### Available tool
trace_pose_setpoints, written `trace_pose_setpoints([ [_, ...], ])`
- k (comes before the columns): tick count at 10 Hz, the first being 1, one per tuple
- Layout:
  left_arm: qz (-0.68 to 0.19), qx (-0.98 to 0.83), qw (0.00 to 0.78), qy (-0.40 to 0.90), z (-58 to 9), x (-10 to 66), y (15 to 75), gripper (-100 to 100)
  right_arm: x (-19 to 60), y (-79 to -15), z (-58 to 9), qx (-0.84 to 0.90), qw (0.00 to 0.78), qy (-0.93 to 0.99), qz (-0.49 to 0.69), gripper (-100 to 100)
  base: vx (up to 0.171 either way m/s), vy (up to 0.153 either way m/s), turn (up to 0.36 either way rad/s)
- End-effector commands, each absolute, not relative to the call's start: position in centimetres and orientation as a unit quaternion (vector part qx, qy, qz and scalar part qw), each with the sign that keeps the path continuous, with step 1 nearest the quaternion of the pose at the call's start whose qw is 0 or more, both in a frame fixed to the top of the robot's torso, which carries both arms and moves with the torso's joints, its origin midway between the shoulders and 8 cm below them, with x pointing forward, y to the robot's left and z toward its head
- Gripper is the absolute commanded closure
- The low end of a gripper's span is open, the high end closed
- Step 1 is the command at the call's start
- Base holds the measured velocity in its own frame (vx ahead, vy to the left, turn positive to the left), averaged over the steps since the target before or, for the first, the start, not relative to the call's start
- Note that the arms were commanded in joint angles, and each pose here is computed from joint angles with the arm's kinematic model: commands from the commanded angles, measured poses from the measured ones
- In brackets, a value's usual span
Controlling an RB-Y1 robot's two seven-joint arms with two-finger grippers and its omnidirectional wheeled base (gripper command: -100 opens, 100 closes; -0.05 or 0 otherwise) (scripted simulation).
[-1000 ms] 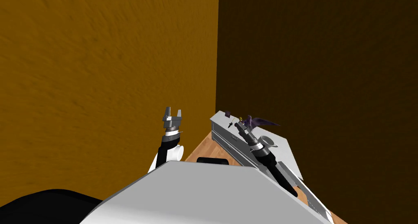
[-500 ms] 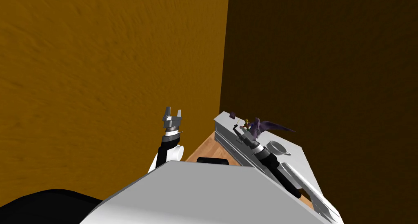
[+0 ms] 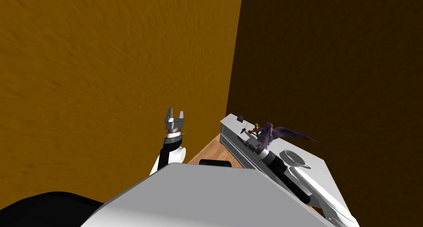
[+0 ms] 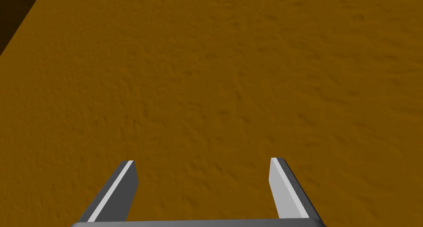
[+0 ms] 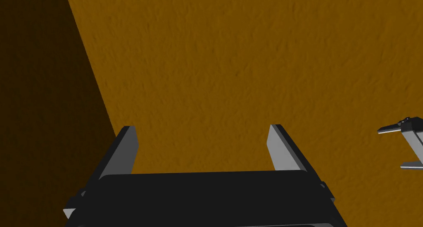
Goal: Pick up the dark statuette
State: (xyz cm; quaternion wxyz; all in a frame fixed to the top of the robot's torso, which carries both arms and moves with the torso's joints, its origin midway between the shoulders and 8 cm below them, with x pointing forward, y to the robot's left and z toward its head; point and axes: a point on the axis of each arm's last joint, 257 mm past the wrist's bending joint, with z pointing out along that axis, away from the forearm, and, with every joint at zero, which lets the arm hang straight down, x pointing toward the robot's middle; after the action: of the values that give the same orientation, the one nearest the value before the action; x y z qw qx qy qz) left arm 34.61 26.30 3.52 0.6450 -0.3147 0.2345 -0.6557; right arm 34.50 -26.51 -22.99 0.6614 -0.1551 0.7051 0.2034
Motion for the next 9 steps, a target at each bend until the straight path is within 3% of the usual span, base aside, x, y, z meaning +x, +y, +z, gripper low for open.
trace_pose_setpoints([
  [1, -0.656, -0.315, 0.645, 0.234, 3.5, 34.6, 26.3, 0, 34.6, -26.8, -23.6, -0.169, 0.656, 0.71, 0.192, -100, 0.005, 0.014, -0.025],
  [9, -0.656, -0.315, 0.645, 0.235, 3.5, 34.6, 26.3, 0, 33.0, -34.3, -31.3, -0.334, 0.568, 0.752, 0.038, -100, 0.009, 0.02, 0.162],
])
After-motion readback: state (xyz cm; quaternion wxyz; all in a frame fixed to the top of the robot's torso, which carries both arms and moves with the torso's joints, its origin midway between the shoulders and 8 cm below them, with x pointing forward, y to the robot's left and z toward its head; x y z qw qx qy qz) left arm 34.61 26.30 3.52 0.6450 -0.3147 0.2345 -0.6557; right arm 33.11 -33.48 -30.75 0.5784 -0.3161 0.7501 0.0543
